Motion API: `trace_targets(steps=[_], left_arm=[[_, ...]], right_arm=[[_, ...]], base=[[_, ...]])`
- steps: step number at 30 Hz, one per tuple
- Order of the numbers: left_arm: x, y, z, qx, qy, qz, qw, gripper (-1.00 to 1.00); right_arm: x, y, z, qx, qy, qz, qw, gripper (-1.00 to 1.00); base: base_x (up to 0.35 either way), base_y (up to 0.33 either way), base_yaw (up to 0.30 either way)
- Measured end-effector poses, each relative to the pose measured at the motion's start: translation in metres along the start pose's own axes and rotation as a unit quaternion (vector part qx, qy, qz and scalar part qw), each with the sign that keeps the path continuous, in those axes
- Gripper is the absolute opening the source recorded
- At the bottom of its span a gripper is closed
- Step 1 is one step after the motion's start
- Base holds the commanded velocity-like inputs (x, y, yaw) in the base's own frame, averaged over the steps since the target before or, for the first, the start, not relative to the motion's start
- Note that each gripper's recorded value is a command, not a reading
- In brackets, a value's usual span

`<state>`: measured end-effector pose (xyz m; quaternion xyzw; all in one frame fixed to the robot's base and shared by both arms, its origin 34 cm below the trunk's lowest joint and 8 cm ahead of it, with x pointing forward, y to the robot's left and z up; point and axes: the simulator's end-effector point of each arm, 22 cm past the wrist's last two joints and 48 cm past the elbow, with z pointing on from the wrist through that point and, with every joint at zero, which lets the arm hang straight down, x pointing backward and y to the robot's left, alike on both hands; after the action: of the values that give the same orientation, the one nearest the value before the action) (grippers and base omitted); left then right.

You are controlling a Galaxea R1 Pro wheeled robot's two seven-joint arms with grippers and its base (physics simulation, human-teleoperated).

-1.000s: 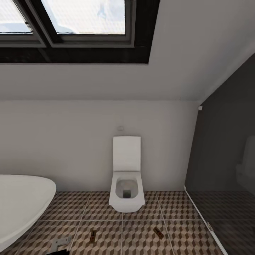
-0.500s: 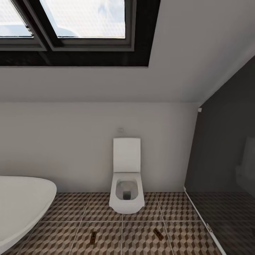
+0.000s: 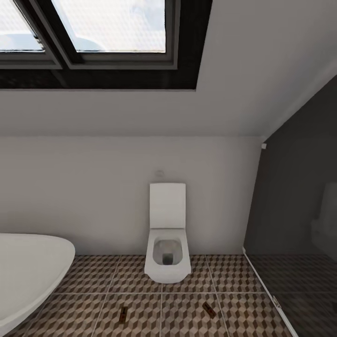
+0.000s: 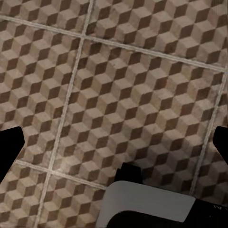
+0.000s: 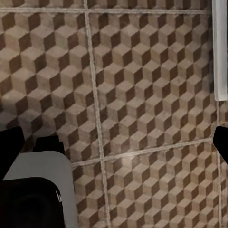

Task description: Take the four mousetraps from the cabinet in the bathroom and place them on the bathroom floor. Make sure all four end up on the same floor surface, and ensure that at least two of them are either under or directly next to the same bathroom sink.

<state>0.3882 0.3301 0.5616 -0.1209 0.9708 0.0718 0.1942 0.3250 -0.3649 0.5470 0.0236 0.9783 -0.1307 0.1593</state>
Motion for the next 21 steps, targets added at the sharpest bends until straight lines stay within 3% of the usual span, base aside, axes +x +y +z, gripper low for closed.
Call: trace_targets(steps=[21], left_arm=[[0.056, 0.001, -0.004, 0.0, 0.035, 0.006, 0.9994, 1.0]], right_arm=[[0.053, 0.016, -0.006, -0.017, 0.032, -0.007, 0.9993, 1.0]], base=[[0.0, 0.0, 0.0]])
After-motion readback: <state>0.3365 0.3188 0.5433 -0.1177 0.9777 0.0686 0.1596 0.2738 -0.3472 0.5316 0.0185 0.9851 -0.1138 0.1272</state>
